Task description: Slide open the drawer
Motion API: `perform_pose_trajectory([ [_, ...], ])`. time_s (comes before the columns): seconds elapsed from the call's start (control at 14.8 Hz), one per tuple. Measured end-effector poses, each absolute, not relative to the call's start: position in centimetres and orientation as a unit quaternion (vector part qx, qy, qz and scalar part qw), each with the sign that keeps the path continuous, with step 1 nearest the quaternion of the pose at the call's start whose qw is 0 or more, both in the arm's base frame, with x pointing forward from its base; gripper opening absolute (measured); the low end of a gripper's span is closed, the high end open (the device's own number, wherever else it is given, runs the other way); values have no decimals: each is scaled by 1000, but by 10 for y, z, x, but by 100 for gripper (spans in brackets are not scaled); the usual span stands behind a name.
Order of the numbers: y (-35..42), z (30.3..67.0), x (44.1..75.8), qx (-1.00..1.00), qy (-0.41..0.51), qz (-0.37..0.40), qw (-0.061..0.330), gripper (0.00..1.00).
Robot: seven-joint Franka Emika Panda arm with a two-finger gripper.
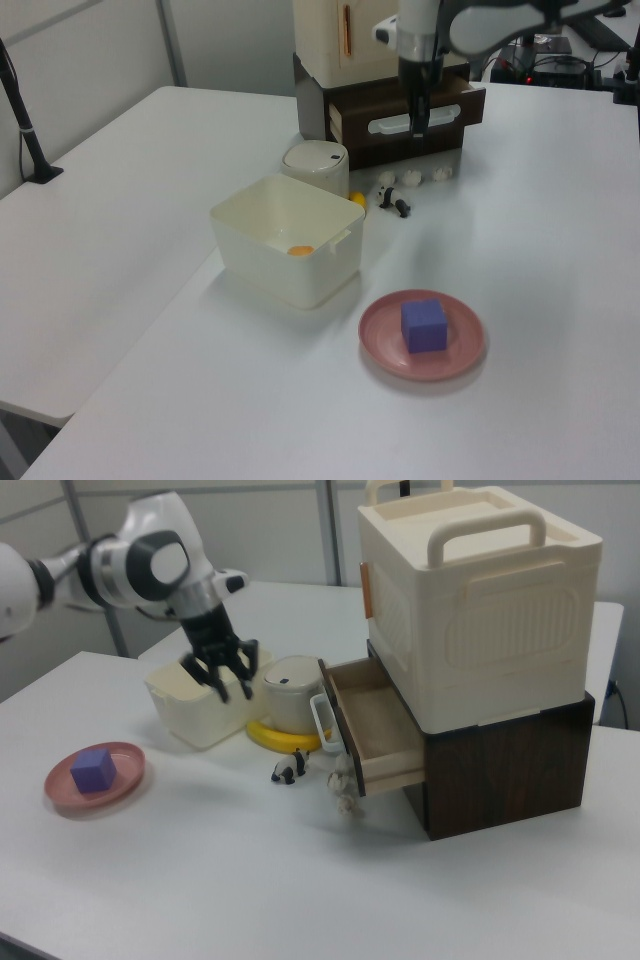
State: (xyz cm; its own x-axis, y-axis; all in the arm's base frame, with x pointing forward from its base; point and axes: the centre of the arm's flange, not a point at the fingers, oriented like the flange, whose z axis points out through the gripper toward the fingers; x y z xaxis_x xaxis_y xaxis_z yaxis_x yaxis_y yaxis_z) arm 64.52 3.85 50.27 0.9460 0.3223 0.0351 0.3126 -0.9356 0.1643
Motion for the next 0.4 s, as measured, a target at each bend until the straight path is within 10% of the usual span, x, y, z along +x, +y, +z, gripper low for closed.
perform_pose_trajectory([
  [0.27,37,557,607,999,6,21,27,94],
  [0.4,27,565,597,999,-19,11,25,100],
])
